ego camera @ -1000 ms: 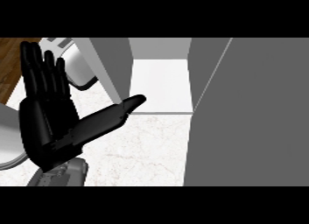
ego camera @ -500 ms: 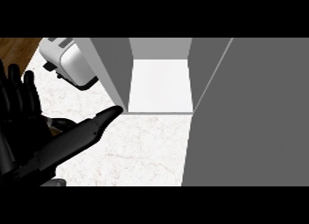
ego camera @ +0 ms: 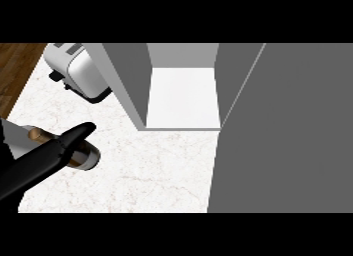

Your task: Pick up the wine, place it into the cabinet and close the cabinet

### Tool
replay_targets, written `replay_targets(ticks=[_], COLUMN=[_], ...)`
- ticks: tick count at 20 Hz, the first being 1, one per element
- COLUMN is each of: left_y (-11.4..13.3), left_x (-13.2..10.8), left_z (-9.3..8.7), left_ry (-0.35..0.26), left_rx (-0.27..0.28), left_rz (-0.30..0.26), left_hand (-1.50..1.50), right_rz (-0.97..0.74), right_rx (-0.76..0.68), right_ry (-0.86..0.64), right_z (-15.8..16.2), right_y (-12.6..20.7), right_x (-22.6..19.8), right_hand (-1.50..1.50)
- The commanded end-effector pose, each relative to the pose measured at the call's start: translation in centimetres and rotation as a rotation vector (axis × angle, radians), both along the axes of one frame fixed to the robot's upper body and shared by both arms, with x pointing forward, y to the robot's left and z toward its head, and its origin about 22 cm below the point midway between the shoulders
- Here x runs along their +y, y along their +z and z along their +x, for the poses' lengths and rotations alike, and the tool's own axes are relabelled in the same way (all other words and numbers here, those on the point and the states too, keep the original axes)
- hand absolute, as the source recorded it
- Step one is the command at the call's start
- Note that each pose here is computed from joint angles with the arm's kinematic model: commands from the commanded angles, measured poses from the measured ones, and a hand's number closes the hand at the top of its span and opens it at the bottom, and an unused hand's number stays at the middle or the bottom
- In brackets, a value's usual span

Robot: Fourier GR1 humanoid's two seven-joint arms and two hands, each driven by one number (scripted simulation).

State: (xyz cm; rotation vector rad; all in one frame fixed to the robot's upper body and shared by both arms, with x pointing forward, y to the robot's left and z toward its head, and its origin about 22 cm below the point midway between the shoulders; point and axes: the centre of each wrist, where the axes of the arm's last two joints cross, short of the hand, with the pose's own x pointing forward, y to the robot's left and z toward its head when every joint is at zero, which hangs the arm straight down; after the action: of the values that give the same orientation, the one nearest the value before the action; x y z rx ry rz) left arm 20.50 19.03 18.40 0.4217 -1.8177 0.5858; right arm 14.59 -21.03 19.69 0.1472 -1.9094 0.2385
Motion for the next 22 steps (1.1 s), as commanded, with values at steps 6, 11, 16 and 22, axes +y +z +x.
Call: replay_targets(ticks=[6, 11, 16, 22], left_y=[-1.5, -3.7, -6.3, -10.0], left_x=[3.3, 6.0, 5.0, 5.1], left_z=[-1.1, -1.4, -2.0, -0.7], left_ry=[0.021, 0.028, -0.003, 0.003], left_rx=[0.068, 0.081, 0.134, 0.154], left_rz=[-0.061, -0.088, -0.133, -0.123], left_hand=[-1.50, -1.50, -1.50, -1.50], right_rz=[0.010, 0.027, 0.008, 0.026], right_rx=[-0.025, -0.040, -0.041, -0.029], right_ry=[0.046, 0.041, 0.039, 0.037], right_z=[-3.5, -3.1, -3.6, -2.2], right_y=[1.4, 1.4, 1.2, 2.5], right_x=[-1.1, -0.4, -1.1, -0.9], right_hand=[-1.50, -1.50, -1.50, -1.50])
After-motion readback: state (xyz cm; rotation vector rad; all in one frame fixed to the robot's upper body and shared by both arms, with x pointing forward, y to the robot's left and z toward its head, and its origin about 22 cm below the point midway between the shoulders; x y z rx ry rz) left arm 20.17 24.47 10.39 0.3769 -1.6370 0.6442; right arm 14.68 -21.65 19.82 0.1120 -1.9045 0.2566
